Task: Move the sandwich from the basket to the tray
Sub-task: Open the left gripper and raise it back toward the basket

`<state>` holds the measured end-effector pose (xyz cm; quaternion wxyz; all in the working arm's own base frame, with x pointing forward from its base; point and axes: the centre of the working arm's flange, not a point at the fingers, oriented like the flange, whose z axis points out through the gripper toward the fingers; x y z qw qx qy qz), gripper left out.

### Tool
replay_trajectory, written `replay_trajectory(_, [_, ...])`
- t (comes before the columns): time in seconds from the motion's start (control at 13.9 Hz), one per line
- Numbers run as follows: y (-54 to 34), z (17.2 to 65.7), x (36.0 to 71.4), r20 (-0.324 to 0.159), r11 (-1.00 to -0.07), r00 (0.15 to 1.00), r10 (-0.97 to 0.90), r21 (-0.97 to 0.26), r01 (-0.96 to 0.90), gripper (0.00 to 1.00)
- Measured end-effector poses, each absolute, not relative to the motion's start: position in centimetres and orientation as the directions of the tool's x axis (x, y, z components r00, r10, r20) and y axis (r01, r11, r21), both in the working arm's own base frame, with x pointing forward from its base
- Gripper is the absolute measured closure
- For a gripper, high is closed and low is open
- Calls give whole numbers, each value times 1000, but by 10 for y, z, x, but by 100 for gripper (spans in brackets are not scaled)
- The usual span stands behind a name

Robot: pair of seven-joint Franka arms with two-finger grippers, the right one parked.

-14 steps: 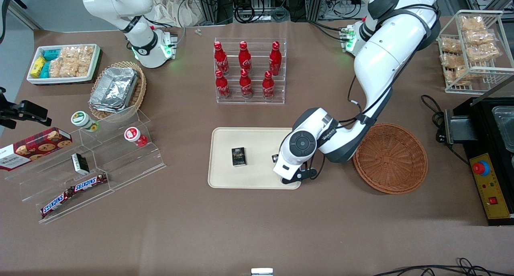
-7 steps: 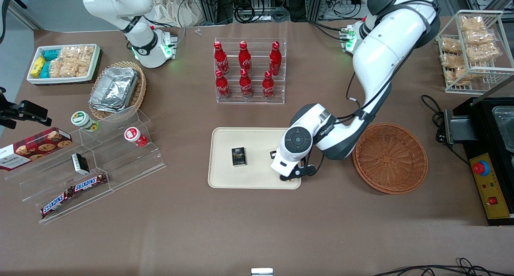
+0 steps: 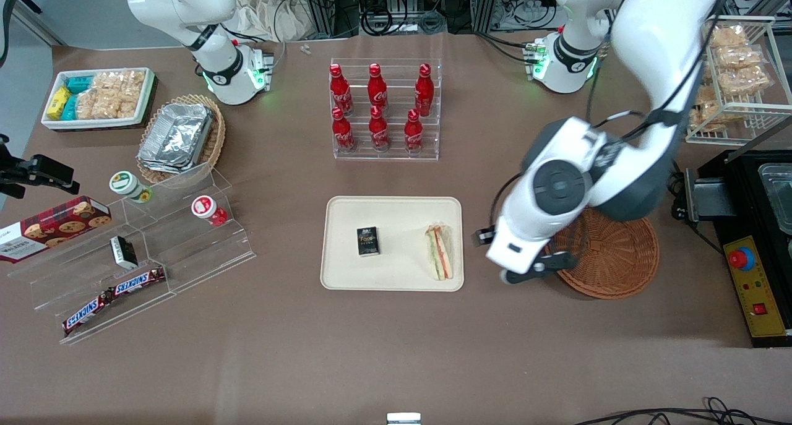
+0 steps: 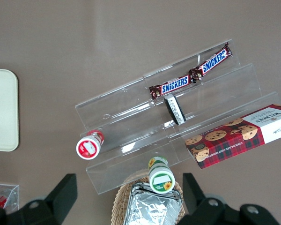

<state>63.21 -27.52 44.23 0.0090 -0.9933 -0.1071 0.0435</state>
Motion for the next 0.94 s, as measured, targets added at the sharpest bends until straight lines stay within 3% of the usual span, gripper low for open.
replay_trajectory(0.36, [-163,495,606,-89,-999,996,-23,-31,-26,0])
replay_trajectory(0.58, [-106,514,587,-117,-988,982,-150,-28,-155,0])
replay_trajectory(0.94, [-42,530,577,-140,-967,958,-251,2,-253,0])
